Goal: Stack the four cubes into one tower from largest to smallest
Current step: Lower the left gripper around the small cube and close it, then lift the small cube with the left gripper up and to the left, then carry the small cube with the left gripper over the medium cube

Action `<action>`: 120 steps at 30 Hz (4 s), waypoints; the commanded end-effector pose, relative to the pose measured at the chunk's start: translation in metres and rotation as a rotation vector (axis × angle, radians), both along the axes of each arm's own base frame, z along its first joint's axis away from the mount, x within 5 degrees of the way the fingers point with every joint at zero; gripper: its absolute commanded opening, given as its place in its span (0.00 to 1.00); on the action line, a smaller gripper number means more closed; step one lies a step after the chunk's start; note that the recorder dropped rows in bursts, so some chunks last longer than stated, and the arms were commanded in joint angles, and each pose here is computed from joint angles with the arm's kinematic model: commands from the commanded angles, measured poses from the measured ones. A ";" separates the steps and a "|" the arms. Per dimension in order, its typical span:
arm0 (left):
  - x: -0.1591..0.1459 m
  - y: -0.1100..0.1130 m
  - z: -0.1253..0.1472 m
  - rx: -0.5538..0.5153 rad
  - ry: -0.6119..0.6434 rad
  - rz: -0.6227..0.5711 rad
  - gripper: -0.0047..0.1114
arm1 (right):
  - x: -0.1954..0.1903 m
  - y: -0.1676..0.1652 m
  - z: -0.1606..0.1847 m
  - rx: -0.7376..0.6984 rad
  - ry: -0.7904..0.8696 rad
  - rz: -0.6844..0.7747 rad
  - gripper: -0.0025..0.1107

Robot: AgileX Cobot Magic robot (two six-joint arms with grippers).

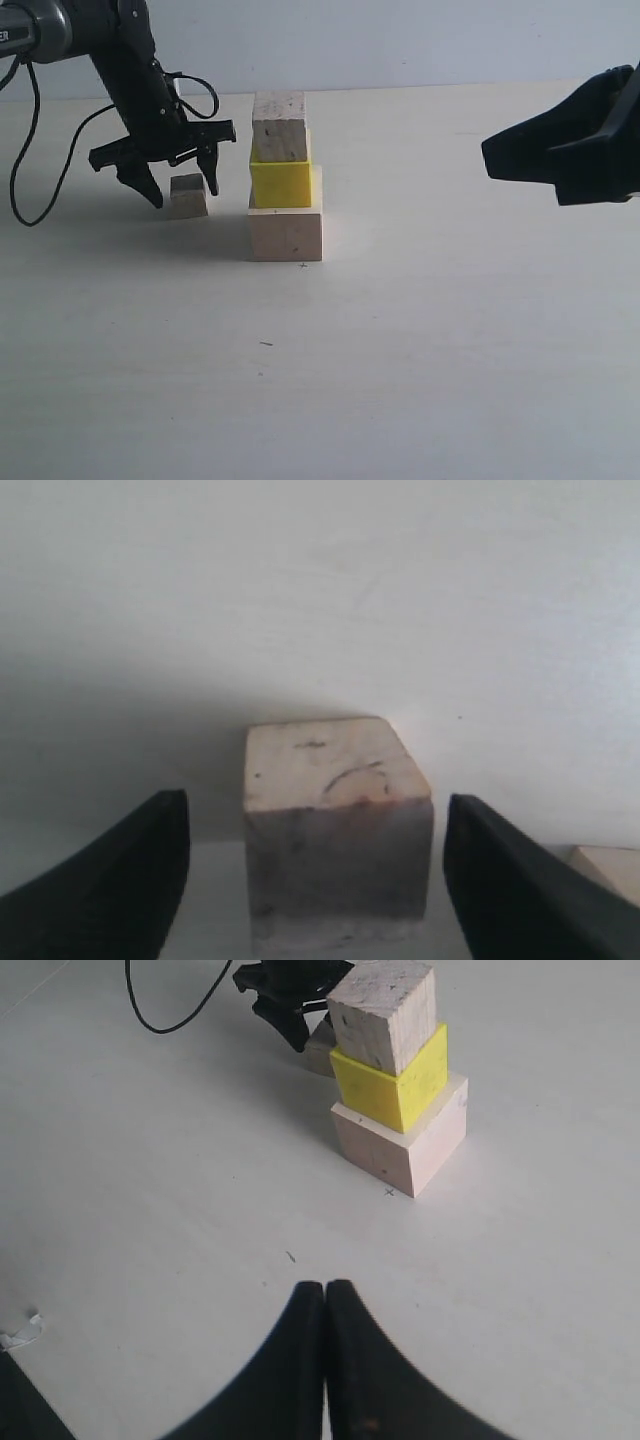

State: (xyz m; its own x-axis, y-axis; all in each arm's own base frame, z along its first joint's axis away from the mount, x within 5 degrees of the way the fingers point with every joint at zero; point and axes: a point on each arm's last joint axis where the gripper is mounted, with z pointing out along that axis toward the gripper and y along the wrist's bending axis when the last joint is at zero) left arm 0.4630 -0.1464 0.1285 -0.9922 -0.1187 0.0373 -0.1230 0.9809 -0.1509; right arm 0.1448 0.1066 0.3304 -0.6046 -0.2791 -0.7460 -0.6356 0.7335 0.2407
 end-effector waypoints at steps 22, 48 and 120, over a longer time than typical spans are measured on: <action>0.004 -0.003 -0.005 -0.015 -0.037 -0.001 0.63 | 0.000 -0.002 0.001 0.006 -0.009 -0.015 0.02; 0.008 -0.004 -0.007 -0.004 -0.016 -0.012 0.63 | 0.000 -0.001 0.001 0.010 -0.007 -0.015 0.02; -0.103 -0.005 0.157 -0.816 -1.204 -1.197 0.04 | 0.000 -0.002 0.000 -0.029 -0.044 0.026 0.02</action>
State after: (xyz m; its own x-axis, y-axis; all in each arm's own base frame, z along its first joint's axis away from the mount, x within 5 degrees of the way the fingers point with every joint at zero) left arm 0.3612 -0.1488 0.2793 -0.1025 0.2952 -0.9499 0.9911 0.1114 -0.0724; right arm 0.1447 0.1066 0.3303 -0.5748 -0.3155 -0.7550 -0.6637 0.7195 0.2046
